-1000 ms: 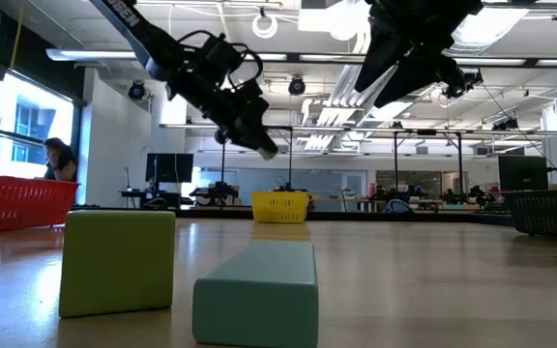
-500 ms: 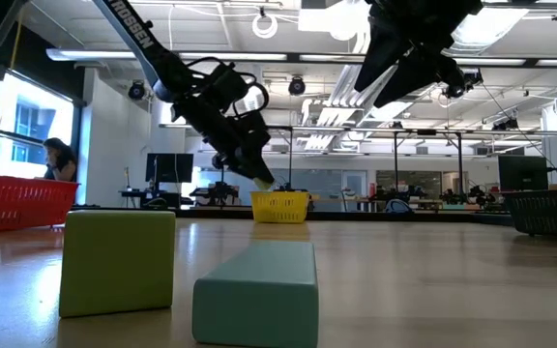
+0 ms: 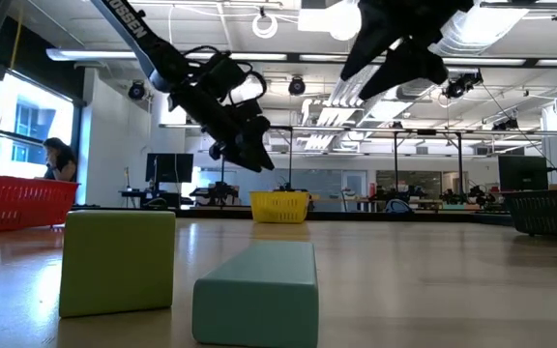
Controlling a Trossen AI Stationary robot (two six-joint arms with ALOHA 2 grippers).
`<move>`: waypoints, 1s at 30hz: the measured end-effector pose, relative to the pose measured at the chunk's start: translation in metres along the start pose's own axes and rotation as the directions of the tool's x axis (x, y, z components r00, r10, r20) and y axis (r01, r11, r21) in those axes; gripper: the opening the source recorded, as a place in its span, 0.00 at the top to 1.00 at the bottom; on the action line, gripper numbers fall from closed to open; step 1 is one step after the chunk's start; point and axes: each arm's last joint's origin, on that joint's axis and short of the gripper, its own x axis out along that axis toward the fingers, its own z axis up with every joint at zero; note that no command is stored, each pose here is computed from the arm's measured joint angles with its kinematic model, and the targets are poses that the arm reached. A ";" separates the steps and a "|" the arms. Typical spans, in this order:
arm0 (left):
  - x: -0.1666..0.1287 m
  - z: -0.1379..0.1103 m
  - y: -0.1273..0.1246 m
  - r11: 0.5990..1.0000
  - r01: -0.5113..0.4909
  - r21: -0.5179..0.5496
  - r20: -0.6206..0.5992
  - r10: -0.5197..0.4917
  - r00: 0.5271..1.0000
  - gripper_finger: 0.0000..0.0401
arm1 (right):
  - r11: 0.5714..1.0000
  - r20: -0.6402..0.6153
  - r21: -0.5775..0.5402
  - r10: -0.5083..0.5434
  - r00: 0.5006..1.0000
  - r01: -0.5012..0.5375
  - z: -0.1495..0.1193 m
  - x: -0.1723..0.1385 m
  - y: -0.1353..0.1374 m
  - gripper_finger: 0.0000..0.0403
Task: Sort & place blocks by color
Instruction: Put the blue block into the red bin
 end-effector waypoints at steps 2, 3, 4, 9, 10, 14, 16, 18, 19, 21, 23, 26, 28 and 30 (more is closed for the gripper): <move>-0.008 0.003 0.000 1.000 0.002 0.000 -0.003 -0.002 1.000 0.43 | 0.999 -0.006 -0.025 0.032 0.999 -0.032 -0.002 0.003 0.005 0.51; -0.012 0.006 -0.001 1.000 0.002 0.001 -0.003 -0.002 1.000 0.43 | 0.999 -0.008 -0.032 0.044 0.999 -0.044 -0.002 0.006 0.007 0.51; -0.017 0.008 -0.002 1.000 0.005 0.008 0.004 -0.005 1.000 0.43 | 0.997 -0.007 -0.041 0.063 0.998 -0.064 -0.002 0.009 0.009 0.51; -0.053 0.021 -0.008 0.998 0.050 0.035 -0.003 -0.050 0.999 0.44 | 0.985 -0.030 -0.100 0.140 0.990 -0.143 -0.006 0.023 0.020 0.51; -0.061 0.022 -0.010 0.998 0.057 0.038 -0.012 -0.056 0.998 0.44 | 0.981 -0.039 -0.114 0.153 0.987 -0.157 -0.008 0.026 0.021 0.51; -0.095 0.029 -0.021 0.995 0.083 0.056 -0.020 -0.082 0.996 0.44 | 0.956 -0.052 -0.151 0.246 0.968 -0.251 -0.011 0.036 0.032 0.51; -0.111 0.029 -0.027 0.993 0.101 0.067 -0.042 -0.099 0.994 0.44 | 0.936 -0.055 -0.175 0.299 0.953 -0.304 -0.013 0.039 0.038 0.51; -0.124 0.029 -0.035 0.989 0.125 0.075 -0.050 -0.121 0.991 0.44 | 0.913 -0.062 -0.212 0.344 0.937 -0.349 -0.015 0.041 0.043 0.51; -0.131 0.027 -0.040 0.988 0.138 0.073 -0.067 -0.133 0.989 0.44 | 0.898 -0.065 -0.230 0.370 0.927 -0.375 -0.017 0.042 0.047 0.51; -0.142 0.024 -0.048 0.984 0.164 0.071 -0.095 -0.157 0.983 0.44 | 0.870 -0.087 -0.275 0.402 0.912 -0.410 -0.021 0.042 0.051 0.51; -0.151 0.020 -0.057 0.979 0.190 0.068 -0.132 -0.180 0.975 0.44 | 0.835 -0.095 -0.316 0.444 0.891 -0.450 -0.024 0.041 0.056 0.51; -0.160 0.014 -0.071 0.973 0.227 0.052 -0.191 -0.213 0.958 0.44 | 0.785 -0.096 -0.379 0.494 0.864 -0.491 -0.027 0.038 0.063 0.51; -0.165 0.008 -0.080 0.968 0.249 0.033 -0.234 -0.234 0.944 0.44 | 0.757 -0.087 -0.419 0.516 0.852 -0.501 -0.028 0.036 0.066 0.51; -0.169 0.002 -0.090 0.964 0.265 0.015 -0.287 -0.250 0.925 0.44 | 0.729 -0.056 -0.454 0.550 0.833 -0.512 -0.026 0.034 0.070 0.51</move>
